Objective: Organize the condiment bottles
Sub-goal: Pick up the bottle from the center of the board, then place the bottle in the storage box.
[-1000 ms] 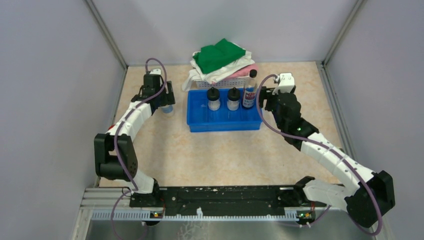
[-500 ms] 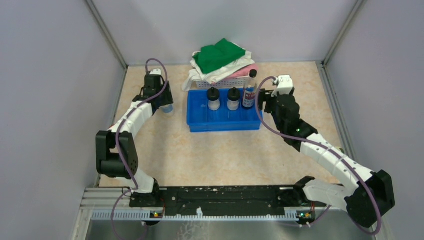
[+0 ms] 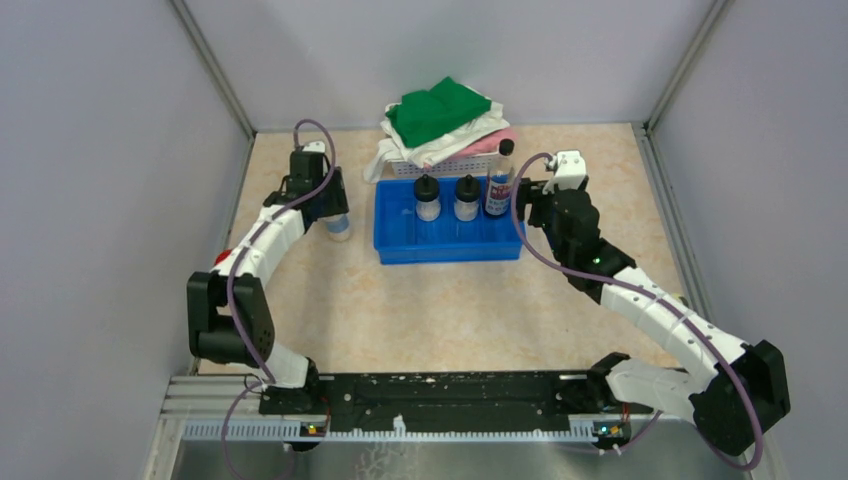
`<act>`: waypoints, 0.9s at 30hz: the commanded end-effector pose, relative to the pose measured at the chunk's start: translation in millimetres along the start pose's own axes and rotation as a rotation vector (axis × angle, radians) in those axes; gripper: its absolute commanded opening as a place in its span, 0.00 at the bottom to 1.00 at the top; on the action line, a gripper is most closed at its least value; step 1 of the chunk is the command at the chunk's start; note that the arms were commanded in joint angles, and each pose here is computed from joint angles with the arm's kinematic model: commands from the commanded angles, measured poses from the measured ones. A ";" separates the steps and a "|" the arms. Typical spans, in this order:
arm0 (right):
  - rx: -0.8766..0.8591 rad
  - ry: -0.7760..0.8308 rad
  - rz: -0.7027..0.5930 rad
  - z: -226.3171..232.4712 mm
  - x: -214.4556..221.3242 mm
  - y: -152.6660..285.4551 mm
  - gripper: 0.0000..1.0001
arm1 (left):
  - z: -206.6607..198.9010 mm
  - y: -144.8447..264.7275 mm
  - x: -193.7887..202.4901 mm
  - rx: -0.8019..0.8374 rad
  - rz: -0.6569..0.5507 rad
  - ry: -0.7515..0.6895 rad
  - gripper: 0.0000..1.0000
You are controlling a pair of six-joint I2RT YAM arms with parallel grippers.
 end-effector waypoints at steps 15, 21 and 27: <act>-0.022 -0.052 -0.048 -1.3 -14.9 15.8 0.77 | -85.1 121.2 -85.9 0.292 -0.261 -0.070 0.00; 0.021 -0.050 -0.066 -9.8 -24.2 23.1 0.77 | -129.7 113.3 -78.3 0.353 -0.267 -0.143 0.00; 0.041 -0.040 -0.085 -15.8 -30.3 29.5 0.78 | -154.9 87.1 -60.8 0.355 -0.243 -0.188 0.00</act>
Point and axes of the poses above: each gripper's point midway between its finger pads, its own y axis back along the fingers, its own z axis along the line the jaws close on, x = y × z, the point moved 6 cm from there along y, back along the fingers, and after that the axes turned 5 degrees about y, right-handed, at the moved point
